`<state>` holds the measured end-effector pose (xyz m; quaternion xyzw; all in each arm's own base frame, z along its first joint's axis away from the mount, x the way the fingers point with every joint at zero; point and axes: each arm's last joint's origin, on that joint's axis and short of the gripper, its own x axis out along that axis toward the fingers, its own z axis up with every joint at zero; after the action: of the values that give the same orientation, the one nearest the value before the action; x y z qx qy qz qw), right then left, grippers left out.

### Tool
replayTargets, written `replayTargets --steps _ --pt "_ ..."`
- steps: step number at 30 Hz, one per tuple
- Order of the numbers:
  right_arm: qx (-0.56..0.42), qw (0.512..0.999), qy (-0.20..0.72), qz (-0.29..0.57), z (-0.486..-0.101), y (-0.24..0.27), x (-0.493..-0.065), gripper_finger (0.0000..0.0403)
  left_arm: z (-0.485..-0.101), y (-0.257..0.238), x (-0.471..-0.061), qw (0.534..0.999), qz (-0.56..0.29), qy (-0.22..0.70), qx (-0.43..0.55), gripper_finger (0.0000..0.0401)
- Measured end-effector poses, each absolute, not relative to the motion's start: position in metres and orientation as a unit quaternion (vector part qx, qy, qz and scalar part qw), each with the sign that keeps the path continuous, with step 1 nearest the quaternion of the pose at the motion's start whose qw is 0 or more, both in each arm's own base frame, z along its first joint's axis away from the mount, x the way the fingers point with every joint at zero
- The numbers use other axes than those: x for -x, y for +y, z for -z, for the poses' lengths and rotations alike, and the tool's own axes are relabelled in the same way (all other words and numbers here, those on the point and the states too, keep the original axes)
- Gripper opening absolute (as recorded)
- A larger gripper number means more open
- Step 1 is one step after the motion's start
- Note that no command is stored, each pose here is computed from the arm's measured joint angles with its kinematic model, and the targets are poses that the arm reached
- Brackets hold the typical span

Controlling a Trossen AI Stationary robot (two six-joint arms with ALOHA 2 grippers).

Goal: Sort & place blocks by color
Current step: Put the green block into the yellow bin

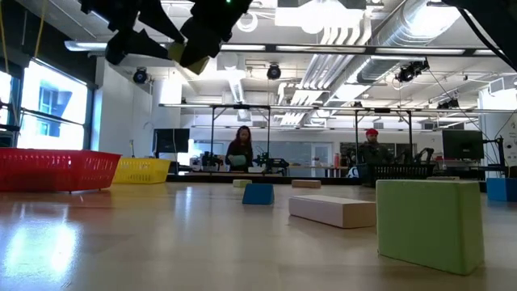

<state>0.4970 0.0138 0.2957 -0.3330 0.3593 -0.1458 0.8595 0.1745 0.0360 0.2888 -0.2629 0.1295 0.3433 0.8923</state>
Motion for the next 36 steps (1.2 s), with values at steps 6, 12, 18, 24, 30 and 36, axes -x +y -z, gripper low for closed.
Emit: replayTargets --steps 6,12,18,24,30,36 --pt "0.351 0.857 0.352 0.138 -0.297 0.016 -0.498 0.0034 -0.290 0.040 -0.175 0.895 -0.335 0.128 0.264 0.0195" --pt "0.353 0.850 0.353 0.166 -0.298 0.016 -0.498 0.0034 -0.289 0.042 -0.175 0.898 -0.318 0.137 0.272 0.0195" --pt "0.355 0.848 0.351 0.181 -0.299 0.015 -0.498 0.0034 -0.288 0.041 -0.175 0.900 -0.306 0.150 0.272 0.0195" --pt "0.356 0.848 0.349 0.178 -0.299 0.016 -0.498 0.0034 -0.288 0.045 -0.175 0.899 -0.310 0.152 0.268 0.0195" --pt "0.354 0.849 0.350 0.178 -0.299 0.015 -0.498 0.0034 -0.288 0.047 -0.174 0.902 -0.308 0.156 0.261 0.0189" --pt "0.354 0.850 0.352 0.171 -0.299 0.016 -0.498 0.0034 -0.288 0.046 -0.175 0.912 -0.284 0.162 0.250 0.0144"
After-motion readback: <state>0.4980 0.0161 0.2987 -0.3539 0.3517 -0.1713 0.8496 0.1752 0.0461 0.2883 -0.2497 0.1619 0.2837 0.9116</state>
